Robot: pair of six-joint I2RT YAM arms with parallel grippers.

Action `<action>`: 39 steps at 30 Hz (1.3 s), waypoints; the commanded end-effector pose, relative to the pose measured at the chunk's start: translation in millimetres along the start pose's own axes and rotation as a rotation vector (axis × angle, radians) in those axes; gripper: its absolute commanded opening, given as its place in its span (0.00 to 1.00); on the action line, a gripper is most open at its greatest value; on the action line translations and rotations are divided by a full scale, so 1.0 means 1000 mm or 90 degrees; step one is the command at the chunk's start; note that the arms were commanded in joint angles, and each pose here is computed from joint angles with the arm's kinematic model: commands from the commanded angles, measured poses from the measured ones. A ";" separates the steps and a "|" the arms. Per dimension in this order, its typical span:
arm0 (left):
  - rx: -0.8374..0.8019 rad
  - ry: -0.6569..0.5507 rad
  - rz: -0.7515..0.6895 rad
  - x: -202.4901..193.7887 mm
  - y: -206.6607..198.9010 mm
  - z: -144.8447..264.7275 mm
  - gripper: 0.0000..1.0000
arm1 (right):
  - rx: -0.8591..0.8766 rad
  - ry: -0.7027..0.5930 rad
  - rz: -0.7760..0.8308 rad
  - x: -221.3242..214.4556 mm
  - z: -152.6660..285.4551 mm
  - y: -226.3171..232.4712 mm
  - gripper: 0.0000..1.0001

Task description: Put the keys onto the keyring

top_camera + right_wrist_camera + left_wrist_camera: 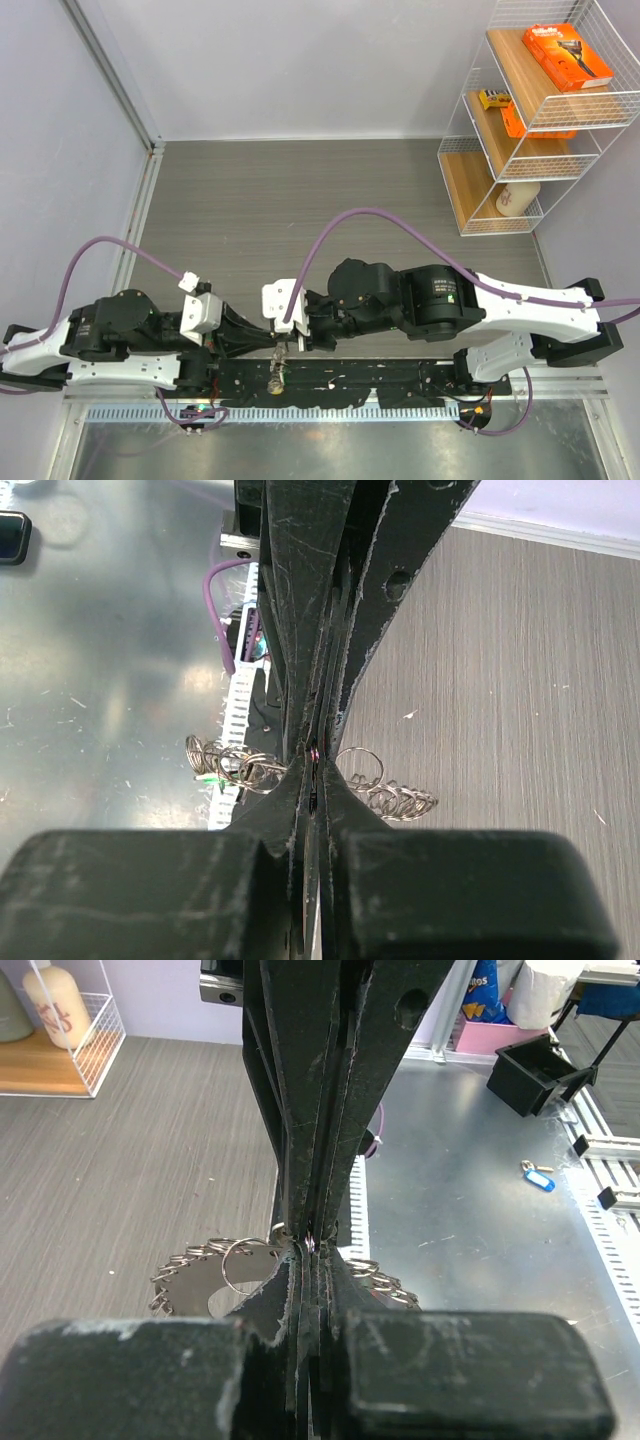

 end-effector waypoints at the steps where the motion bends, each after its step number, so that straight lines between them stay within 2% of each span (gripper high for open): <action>1: 0.015 -0.021 -0.014 0.009 0.005 0.000 0.00 | -0.002 -0.112 0.010 0.048 0.009 -0.001 0.05; 4: 0.019 -0.059 -0.025 0.017 0.006 0.003 0.00 | 0.003 -0.130 0.010 0.053 0.014 0.001 0.07; 6: 0.020 -0.076 -0.035 0.018 0.007 0.002 0.00 | 0.010 -0.149 0.010 0.055 0.019 0.003 0.14; 13: -0.007 -0.169 -0.054 0.037 0.000 0.008 0.00 | -0.016 -0.203 -0.003 0.056 0.041 -0.003 0.28; 19: -0.009 -0.215 -0.060 0.047 -0.001 0.015 0.00 | -0.012 -0.201 -0.017 0.047 0.038 -0.001 0.29; 26: -0.002 -0.221 -0.059 0.050 0.000 0.015 0.00 | 0.018 -0.185 -0.030 0.038 0.028 0.007 0.33; 35: 0.003 -0.230 -0.057 0.052 0.002 0.018 0.00 | 0.037 -0.173 -0.036 0.038 0.017 0.012 0.33; 39: 0.006 -0.238 -0.056 0.053 0.002 0.019 0.00 | 0.035 -0.171 -0.033 0.039 0.016 0.012 0.29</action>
Point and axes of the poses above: each gripper's point midway between its finger pads, its own z axis back along the fingers, its own y axis along the line the jaws close on, x = y × z, the point moved 2 cm from there along z, back along the fingers, and after that the axes turned 9 degrees about -z, right-handed, at the moved point
